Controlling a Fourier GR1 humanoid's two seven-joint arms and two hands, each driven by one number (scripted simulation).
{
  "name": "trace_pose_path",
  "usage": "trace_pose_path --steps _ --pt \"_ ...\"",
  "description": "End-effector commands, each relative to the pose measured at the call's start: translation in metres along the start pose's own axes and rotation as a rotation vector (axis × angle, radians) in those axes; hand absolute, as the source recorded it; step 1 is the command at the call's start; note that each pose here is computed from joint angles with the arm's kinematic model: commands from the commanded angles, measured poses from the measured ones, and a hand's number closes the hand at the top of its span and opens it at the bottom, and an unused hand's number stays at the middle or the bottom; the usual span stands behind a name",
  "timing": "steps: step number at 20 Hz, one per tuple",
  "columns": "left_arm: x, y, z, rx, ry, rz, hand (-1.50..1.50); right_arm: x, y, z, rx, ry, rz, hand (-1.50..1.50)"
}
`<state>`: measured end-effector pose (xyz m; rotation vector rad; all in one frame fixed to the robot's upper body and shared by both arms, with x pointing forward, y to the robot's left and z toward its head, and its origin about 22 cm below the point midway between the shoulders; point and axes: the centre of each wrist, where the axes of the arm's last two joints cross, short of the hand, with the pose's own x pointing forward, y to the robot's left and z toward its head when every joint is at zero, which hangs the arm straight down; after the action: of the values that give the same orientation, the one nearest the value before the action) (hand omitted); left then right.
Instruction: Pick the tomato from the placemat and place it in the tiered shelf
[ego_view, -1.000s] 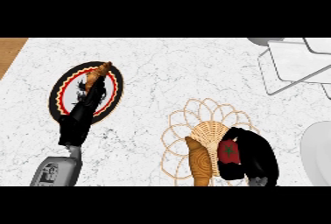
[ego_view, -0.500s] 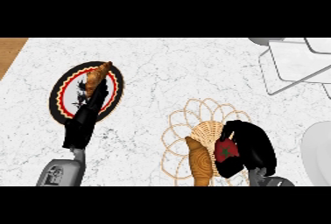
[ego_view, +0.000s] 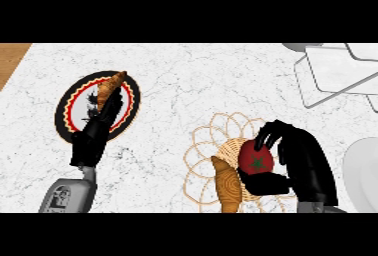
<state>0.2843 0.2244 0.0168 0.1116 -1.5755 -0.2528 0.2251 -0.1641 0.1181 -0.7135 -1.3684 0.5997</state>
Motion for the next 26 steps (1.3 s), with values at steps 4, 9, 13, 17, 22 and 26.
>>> trace_pose_path --steps 4,9,13,17,22,26 --pt "-0.001 -0.004 -0.008 -0.004 0.002 -0.011 0.0 0.033 -0.047 0.021 -0.191 -0.053 -0.112 1.5" --pt "-0.005 0.012 0.005 0.002 0.006 0.003 0.0 0.05 -0.096 0.041 -0.354 -0.009 -0.028 1.5" --pt "0.001 0.007 0.001 0.006 -0.004 -0.007 0.0 0.047 -0.122 0.027 -0.453 -0.007 -0.016 1.5" --pt "-0.001 -0.001 0.004 -0.008 -0.015 -0.006 0.0 0.067 -0.147 0.023 -0.58 0.007 -0.026 1.5" --pt "0.002 -0.003 0.014 -0.008 -0.013 -0.01 0.0 0.077 -0.174 -0.008 -0.643 0.02 0.043 1.5" --pt "-0.002 -0.015 0.002 -0.01 -0.004 0.008 0.0 0.09 -0.196 -0.017 -0.656 0.017 0.024 1.5"
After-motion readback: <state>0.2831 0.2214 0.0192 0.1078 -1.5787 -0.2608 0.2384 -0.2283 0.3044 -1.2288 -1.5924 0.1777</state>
